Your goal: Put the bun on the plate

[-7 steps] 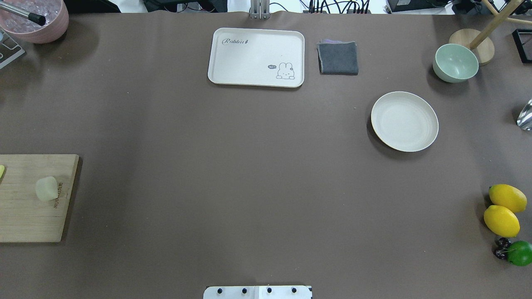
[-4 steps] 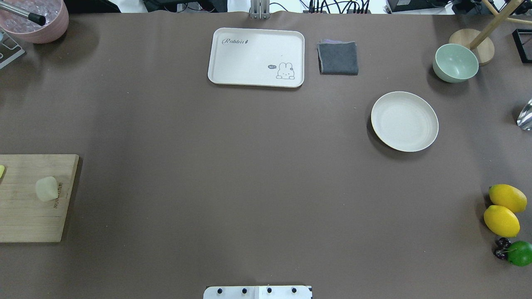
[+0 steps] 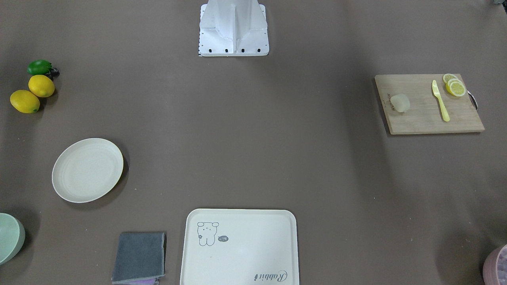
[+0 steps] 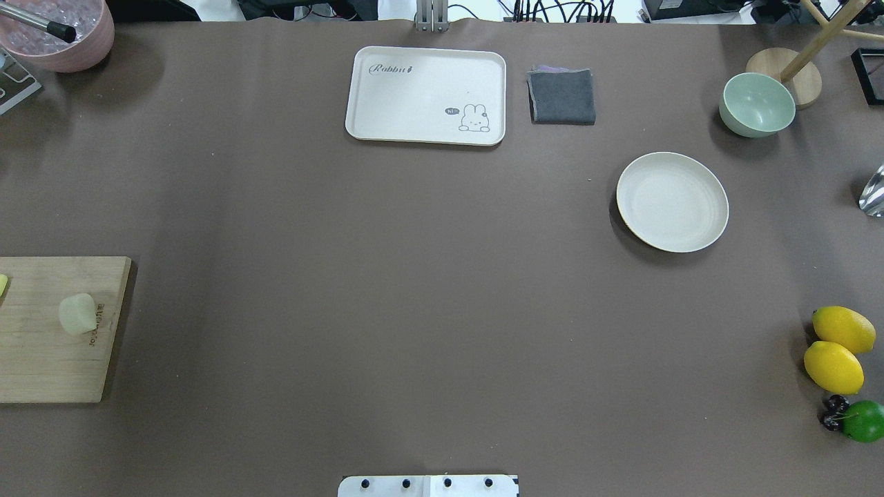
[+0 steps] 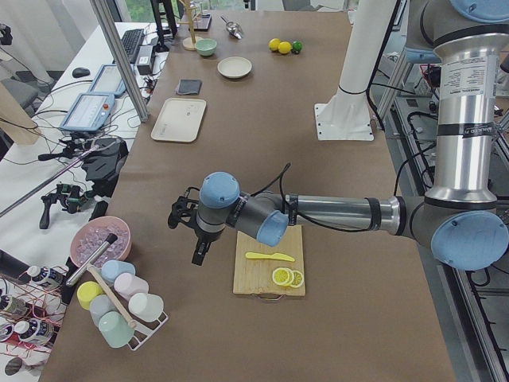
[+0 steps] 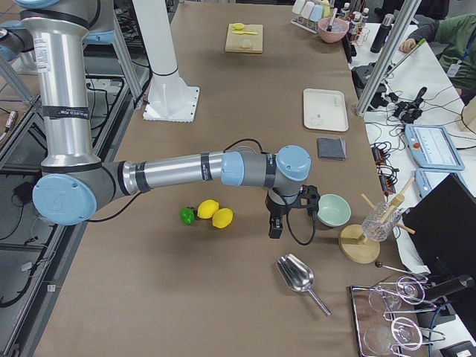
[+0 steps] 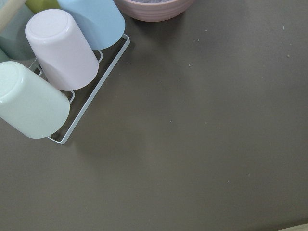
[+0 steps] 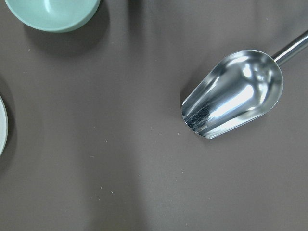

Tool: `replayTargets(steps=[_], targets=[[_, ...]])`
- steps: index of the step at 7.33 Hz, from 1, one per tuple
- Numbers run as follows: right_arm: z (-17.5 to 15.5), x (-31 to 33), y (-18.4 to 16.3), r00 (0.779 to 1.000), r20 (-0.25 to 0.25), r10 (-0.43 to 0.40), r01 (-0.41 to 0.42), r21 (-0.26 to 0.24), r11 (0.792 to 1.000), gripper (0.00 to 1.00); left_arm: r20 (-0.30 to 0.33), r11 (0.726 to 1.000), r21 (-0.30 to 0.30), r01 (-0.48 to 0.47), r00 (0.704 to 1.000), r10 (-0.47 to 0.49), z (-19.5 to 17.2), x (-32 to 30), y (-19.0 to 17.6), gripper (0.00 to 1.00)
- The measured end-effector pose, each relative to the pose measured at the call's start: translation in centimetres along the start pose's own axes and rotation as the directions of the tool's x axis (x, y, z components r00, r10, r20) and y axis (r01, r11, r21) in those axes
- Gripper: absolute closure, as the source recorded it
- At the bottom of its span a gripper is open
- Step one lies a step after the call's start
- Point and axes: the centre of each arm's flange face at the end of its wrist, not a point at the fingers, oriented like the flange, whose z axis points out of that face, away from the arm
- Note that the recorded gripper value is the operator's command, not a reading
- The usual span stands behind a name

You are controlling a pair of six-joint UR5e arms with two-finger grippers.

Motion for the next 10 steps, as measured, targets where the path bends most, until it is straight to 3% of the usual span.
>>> replayTargets(steps=[5,7,10], targets=[[-1.8,-4.3,-1.9,0.994,-0.002,-0.105,0.105,0.077,0.991,0.0,-0.004,1.0,0.008,-0.003,1.0,0.003,-0.4,0.6,-0.2,0.01],[0.1,-9.0,-3.6,0.994,0.025,-0.104,0.101,0.097,0.99,0.0,-0.005,1.0,0.013,-0.006,1.0,0.006,-0.5,0.6,-0.2,0.01],[5.5,-11.9,-5.8,0.985,0.095,-0.142,0.119,0.218,0.969,0.0,-0.005,1.0,0.012,-0.006,1.0,0.006,-0.5,0.5,0.1,0.01]])
